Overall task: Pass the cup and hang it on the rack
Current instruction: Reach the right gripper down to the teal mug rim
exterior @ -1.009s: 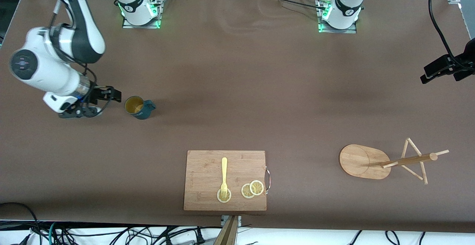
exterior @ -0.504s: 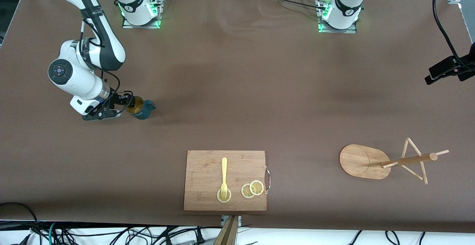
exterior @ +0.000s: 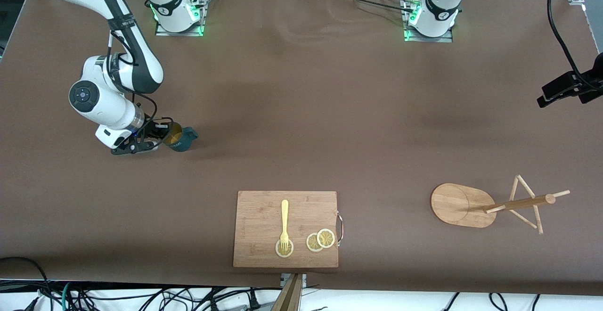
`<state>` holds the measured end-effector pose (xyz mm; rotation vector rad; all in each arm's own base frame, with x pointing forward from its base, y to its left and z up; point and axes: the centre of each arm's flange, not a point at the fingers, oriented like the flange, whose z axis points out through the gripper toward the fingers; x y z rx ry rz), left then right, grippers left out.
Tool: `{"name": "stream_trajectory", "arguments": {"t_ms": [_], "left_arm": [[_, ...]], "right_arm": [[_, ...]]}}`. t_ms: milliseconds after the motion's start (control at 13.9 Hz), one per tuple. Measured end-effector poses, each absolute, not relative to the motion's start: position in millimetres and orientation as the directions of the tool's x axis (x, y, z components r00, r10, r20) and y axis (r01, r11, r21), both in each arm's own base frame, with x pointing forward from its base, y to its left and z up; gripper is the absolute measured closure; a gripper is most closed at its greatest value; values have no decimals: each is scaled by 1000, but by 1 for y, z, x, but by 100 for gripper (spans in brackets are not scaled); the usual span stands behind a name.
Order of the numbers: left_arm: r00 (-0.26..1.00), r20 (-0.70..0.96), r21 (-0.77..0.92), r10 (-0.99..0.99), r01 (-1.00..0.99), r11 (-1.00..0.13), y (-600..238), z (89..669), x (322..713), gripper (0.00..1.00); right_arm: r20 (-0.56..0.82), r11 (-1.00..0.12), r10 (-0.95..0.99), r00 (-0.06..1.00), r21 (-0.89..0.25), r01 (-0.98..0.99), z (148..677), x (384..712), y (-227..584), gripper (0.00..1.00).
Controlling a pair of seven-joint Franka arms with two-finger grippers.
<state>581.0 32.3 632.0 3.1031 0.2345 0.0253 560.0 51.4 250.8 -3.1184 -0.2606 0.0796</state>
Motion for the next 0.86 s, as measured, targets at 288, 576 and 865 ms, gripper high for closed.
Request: {"name": "stream_trajectory", "arguments": {"t_ms": [288,576,865], "left_arm": [[989,12,31,149,148,-988,31,632,581,0],[989,11,31,148,148,-989,31,632,581,0],[989,2,31,149,149,-988,32,626,583,0]], "right_arm": [[-79,-975,221,972,-22,220,290,581,90,96],[-94,-989,149,984,-11,149,352,593,188,96],[-52,-999,31,998,-19,30,344,588,336,96]]}}
